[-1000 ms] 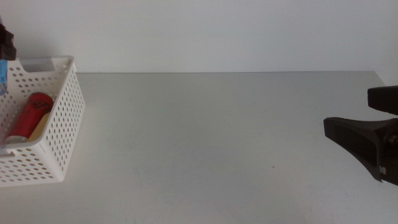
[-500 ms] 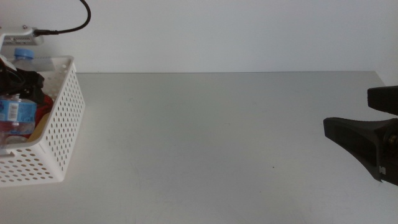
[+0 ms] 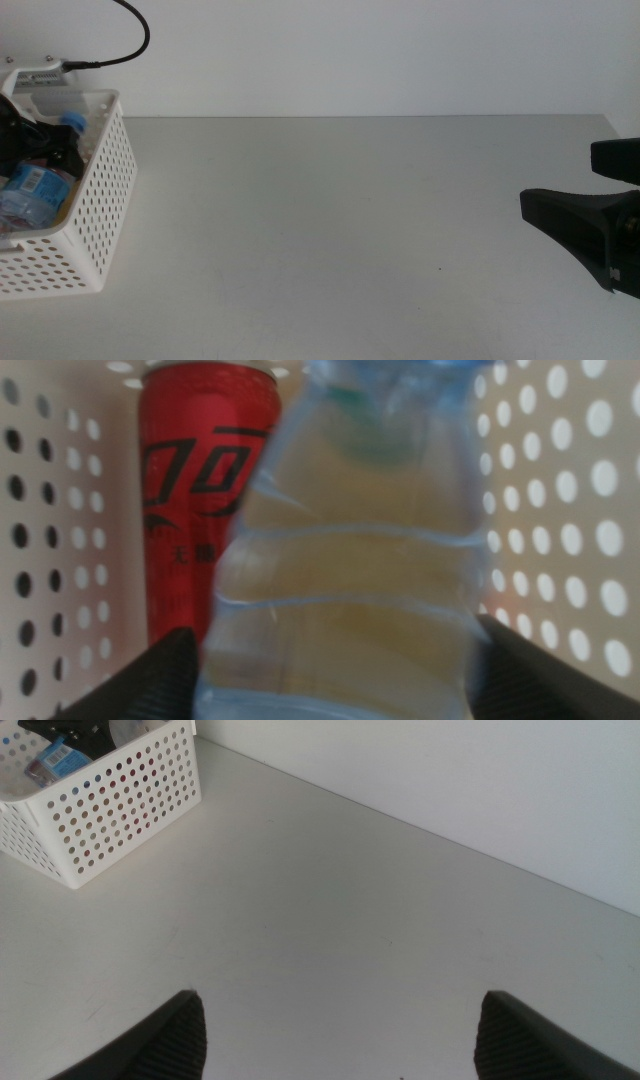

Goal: Use arms to grab the bottles and put them into the dustbin to the left of the table.

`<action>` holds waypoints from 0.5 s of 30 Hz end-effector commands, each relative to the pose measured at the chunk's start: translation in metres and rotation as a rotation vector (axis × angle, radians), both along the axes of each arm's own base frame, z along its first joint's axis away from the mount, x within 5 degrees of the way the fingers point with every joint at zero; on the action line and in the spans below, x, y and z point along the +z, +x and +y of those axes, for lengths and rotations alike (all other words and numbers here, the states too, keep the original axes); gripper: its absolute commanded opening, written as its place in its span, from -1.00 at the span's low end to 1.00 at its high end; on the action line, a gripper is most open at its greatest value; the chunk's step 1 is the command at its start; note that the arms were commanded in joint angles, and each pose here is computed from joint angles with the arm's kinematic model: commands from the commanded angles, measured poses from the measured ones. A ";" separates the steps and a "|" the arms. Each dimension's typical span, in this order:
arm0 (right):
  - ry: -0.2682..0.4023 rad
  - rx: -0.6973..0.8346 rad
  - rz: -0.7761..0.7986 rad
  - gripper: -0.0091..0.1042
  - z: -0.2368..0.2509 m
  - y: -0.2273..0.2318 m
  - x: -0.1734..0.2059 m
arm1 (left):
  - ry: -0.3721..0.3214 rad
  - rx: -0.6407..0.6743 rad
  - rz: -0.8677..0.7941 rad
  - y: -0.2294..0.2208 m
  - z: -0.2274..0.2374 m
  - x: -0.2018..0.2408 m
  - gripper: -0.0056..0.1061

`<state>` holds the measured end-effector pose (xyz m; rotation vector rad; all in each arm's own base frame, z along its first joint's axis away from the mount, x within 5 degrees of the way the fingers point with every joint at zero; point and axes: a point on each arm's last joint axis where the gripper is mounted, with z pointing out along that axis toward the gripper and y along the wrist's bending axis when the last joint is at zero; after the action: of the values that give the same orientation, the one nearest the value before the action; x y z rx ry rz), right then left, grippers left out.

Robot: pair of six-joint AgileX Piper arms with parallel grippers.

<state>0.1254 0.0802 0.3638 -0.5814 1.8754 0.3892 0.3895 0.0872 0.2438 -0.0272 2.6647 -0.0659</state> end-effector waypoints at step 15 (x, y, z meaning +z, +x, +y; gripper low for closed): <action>0.042 -0.002 -0.095 0.66 0.000 0.001 0.017 | -0.034 -0.005 -0.149 -0.034 -0.017 0.084 0.78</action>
<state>0.1254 0.0802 0.3638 -0.5817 1.8752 0.3889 0.3645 0.0781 0.2911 -0.0104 2.6200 -0.0893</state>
